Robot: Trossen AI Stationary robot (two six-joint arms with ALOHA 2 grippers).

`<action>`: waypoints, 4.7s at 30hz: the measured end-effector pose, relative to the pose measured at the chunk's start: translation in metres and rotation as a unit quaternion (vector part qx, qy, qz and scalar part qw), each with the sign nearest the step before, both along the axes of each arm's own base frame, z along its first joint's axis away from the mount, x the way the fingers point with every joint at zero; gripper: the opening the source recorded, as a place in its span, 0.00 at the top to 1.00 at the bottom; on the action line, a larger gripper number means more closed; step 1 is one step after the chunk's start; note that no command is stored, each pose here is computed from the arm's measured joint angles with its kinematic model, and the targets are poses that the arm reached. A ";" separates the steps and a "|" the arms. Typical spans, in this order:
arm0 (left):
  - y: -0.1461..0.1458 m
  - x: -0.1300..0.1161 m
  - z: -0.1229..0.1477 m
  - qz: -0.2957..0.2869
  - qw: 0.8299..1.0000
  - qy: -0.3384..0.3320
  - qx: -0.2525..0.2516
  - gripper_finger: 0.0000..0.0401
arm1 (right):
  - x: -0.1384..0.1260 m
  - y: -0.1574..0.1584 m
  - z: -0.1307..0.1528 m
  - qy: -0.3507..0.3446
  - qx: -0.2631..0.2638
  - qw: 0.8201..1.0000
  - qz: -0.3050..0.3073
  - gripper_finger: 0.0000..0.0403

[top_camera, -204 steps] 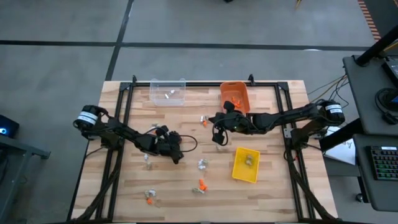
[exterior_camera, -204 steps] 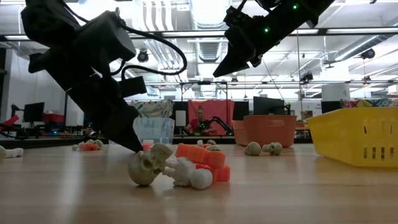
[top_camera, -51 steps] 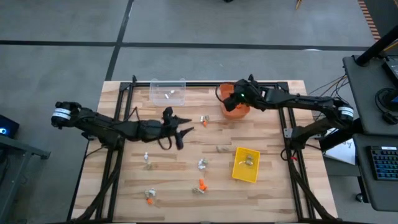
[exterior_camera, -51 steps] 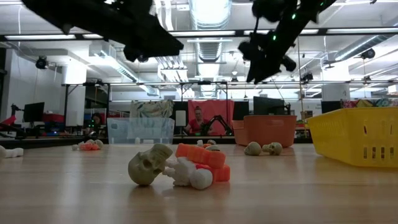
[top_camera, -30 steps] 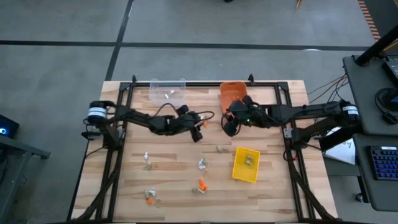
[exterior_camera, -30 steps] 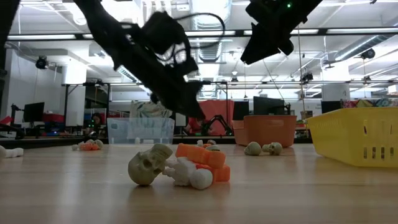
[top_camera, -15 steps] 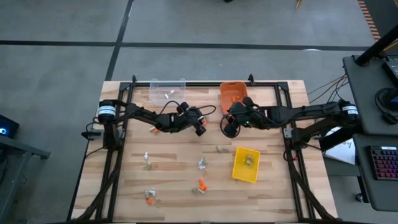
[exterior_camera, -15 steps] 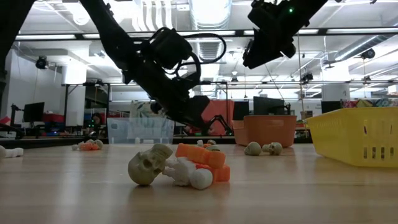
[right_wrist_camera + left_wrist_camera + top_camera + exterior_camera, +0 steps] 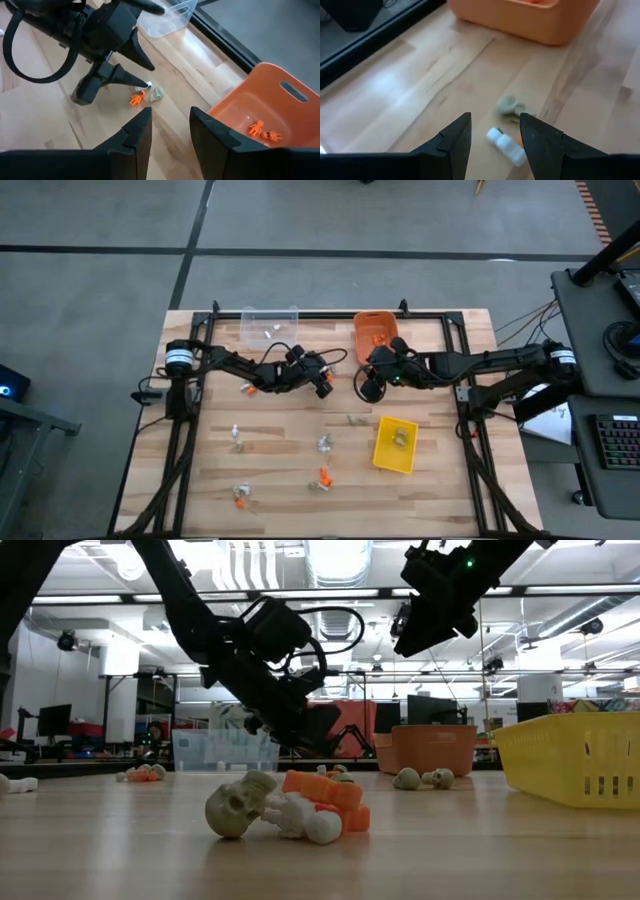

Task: Sort Halloween decoration
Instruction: Put the white skeleton toy into the transparent bin, then put the orange skeleton toy into the orange bin

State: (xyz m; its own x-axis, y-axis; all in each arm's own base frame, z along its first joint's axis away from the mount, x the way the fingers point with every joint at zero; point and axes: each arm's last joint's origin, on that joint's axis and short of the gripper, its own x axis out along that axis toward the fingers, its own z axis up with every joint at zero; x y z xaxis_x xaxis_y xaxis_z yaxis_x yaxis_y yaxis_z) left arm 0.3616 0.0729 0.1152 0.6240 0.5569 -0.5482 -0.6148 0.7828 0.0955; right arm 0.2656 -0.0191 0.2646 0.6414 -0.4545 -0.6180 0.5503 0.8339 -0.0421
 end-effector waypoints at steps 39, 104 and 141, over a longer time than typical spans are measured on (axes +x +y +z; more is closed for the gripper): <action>-0.010 -0.005 0.001 -0.010 0.999 0.021 -0.033 1.00 | 0.000 0.000 0.000 0.000 -0.006 1.000 -0.007 0.71; 0.101 -0.165 0.117 0.112 0.972 0.187 -0.091 0.84 | 0.002 -0.001 0.002 -0.023 -0.004 1.000 -0.009 0.70; -0.070 -0.140 0.102 -0.149 0.922 0.294 -0.201 0.84 | 0.003 0.000 0.002 -0.025 -0.004 1.000 -0.009 0.72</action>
